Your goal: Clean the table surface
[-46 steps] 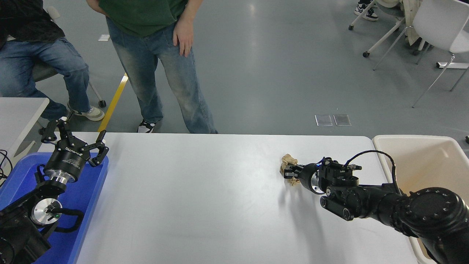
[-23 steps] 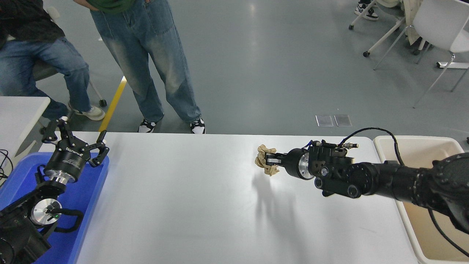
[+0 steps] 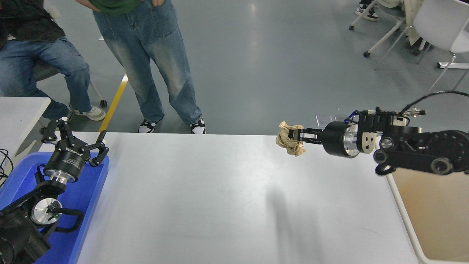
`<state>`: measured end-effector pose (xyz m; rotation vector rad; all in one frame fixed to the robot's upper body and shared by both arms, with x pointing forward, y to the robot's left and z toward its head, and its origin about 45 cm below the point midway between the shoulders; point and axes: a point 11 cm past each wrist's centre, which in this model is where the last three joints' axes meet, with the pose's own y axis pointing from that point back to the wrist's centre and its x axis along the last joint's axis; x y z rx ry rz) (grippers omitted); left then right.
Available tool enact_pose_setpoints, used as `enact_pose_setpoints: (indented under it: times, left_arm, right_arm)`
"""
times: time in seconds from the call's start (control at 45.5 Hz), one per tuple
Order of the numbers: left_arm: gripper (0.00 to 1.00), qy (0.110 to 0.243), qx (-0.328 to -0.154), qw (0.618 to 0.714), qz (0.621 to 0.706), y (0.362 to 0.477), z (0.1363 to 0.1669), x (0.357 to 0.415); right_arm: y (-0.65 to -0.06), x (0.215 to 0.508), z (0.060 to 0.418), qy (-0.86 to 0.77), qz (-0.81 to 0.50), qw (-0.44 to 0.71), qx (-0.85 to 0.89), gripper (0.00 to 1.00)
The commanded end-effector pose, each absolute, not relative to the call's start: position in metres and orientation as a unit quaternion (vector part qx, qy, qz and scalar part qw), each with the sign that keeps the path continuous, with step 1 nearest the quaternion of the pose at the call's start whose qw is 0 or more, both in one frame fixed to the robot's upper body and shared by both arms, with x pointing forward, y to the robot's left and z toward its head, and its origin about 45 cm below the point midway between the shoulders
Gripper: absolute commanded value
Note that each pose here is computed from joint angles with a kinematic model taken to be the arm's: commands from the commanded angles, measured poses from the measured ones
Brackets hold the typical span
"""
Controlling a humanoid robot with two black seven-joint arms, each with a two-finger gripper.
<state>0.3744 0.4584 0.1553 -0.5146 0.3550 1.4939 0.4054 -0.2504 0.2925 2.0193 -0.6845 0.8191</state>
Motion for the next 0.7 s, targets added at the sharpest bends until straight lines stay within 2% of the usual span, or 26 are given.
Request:
enact_pose_setpoints:
  times: [0.0,0.33,0.527,0.681]
  left_arm:
    - [1.0,0.159,-0.23,0.6896,0.6681,0.458,0.155,0.3741]
    - [1.0,0.159,-0.23,0.6898,0.6678,0.458,0.1556,0.3746]
    - [1.0,0.159,-0.23,0.6896,0.6681,0.458,0.155,0.3741]
    - [1.0,0.159,-0.23,0.6898,0.6678,0.458,0.1556,0.3746]
  right_arm:
    - [-0.298,0.394,0.339,-0.307,0.322,0.409,0.797,0.0]
    - [-0.374,0.374,0.374,-0.365,0.293,0.401,0.787,0.0]
    - [-0.418,0.365,0.372,-0.403,0.273,0.423,0.765,0.0]
    - [-0.469,0.351,0.353,-0.441,0.236,0.459,0.734,0.0]
